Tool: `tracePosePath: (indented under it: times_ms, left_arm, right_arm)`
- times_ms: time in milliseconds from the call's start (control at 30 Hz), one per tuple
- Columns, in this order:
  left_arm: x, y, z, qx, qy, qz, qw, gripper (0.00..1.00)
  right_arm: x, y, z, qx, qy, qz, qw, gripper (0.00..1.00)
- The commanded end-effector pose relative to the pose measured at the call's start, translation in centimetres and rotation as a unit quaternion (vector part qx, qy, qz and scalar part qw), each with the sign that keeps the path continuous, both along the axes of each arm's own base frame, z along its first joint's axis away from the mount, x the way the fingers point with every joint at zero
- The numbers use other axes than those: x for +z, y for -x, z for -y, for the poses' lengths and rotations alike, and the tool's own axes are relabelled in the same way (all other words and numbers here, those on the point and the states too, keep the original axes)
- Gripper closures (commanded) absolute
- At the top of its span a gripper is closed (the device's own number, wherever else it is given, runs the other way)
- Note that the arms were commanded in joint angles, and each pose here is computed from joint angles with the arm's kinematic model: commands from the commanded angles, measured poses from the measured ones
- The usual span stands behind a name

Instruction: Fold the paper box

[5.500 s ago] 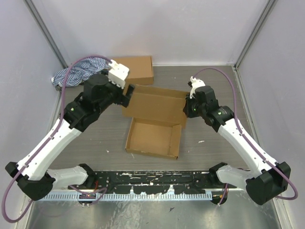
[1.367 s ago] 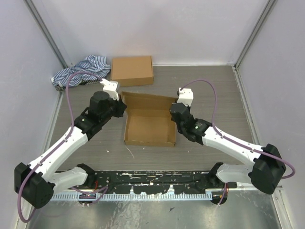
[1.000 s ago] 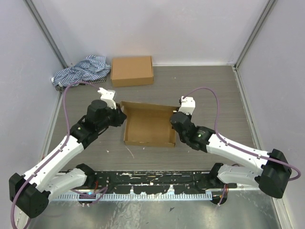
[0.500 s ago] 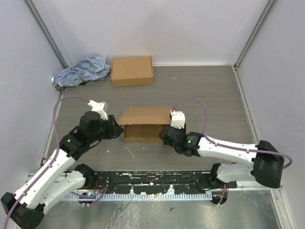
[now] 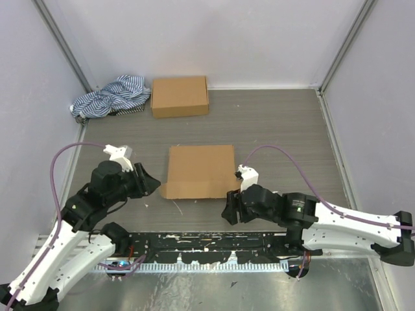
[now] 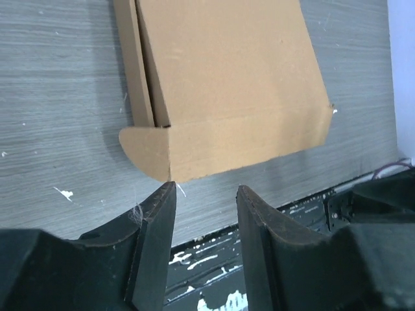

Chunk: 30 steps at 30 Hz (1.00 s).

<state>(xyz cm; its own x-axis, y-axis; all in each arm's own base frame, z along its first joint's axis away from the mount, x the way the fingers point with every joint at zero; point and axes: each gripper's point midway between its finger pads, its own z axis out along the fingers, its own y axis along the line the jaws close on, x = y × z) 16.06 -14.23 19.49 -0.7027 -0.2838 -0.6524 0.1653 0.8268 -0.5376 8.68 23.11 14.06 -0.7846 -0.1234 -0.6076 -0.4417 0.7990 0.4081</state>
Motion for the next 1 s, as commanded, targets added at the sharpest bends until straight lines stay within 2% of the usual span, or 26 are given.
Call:
tracePosePath:
  times_ms: [0,100,167,333,433,500,700,967]
  left_arm:
    - [0.2,-1.8,-0.7,0.025,-0.044,0.002,0.999,0.5]
    - [-1.3,-3.8,-0.3,0.024,-0.09,-0.013,0.996,0.5]
    - [-2.3,-4.9,0.2,0.019,-0.114,-0.025,0.993,0.5]
    - [-4.1,-6.9,0.7,0.014,-0.15,-0.03,0.988,0.49]
    - [-4.8,-8.0,1.0,0.012,-0.158,-0.021,0.987,0.48]
    - [-5.6,-8.5,1.1,0.014,-0.168,-0.023,0.985,0.48]
    - [-7.9,-10.1,1.6,0.006,-0.196,-0.028,0.98,0.48]
    - [-13.0,-11.0,3.4,-0.031,-0.219,-0.093,0.971,0.49]
  right_arm:
    - [3.6,-1.4,1.1,-0.043,-0.015,0.034,0.998,0.35]
    - [3.9,-4.6,1.8,-0.104,0.026,0.08,0.991,0.33]
    - [3.2,-7.0,1.8,-0.124,0.056,0.082,0.987,0.36]
    - [2.6,-13.1,2.6,-0.169,0.038,0.065,0.983,0.41]
    - [3.0,-15.3,3.9,-0.197,0.051,0.082,0.976,0.31]
    - [2.5,-16.3,4.1,-0.193,0.056,0.073,0.977,0.28]
    - [-2.0,-17.1,3.2,-0.166,0.065,0.016,0.984,0.29]
    - [-6.9,-17.2,2.4,-0.147,0.094,-0.029,0.984,0.33]
